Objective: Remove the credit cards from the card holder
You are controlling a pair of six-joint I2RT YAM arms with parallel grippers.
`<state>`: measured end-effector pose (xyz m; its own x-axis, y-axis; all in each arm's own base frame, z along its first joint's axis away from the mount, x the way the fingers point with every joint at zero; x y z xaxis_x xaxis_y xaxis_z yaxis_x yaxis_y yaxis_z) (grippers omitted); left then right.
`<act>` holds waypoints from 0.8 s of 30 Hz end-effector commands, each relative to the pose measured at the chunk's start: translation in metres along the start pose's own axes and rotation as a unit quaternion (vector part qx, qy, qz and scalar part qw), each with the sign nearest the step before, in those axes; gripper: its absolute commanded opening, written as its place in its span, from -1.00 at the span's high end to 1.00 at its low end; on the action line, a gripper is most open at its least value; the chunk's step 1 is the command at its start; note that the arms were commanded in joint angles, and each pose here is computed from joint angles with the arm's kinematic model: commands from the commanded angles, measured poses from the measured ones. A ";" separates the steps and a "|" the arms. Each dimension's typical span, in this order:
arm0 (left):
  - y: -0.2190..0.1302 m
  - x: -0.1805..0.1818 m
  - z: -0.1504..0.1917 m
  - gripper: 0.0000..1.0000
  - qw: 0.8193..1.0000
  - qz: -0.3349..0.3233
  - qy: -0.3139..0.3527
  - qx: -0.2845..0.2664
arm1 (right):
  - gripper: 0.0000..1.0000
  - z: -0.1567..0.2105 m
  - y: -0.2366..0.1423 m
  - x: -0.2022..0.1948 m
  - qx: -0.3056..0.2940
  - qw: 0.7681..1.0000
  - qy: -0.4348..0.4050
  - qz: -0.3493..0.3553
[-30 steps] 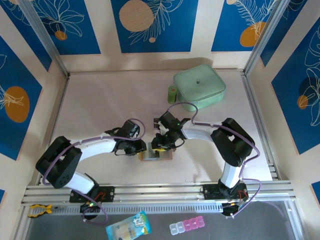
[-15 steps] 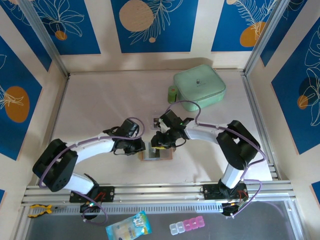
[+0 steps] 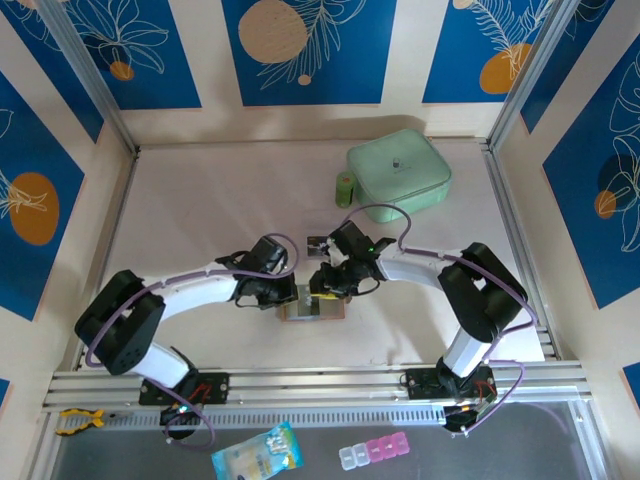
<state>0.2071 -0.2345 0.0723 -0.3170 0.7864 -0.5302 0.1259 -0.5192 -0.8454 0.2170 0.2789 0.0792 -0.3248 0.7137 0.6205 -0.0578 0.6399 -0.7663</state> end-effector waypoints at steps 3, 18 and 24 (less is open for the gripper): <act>0.007 0.004 0.004 0.97 1.000 -0.008 -0.007 0.012 | 0.37 0.006 0.003 -0.003 0.009 0.999 0.018 -0.027; 0.011 0.020 0.005 0.98 0.999 -0.037 -0.016 0.009 | 0.29 0.011 0.017 -0.019 0.022 0.998 0.039 -0.036; 0.011 0.020 0.005 0.98 0.999 -0.037 -0.018 0.010 | 0.33 0.008 0.014 -0.010 0.010 0.997 0.031 -0.068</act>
<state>0.2048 -0.2334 0.0646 -0.3260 0.7929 -0.5148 0.1108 -0.5088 -0.8537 0.2160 0.2770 0.0584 -0.2659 0.6726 0.6906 -0.0976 0.6939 -0.7134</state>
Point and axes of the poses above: each hand's point on the last joint's axis, 136 mm out from that joint toward the fingers, its own y axis out along the fingers, its own x axis along the line the jaws close on, z = x × y, the point moved 4 cm from there along -y, back along the fingers, and after that the axes turned 15 degrees about -y, right-handed, at the moved point
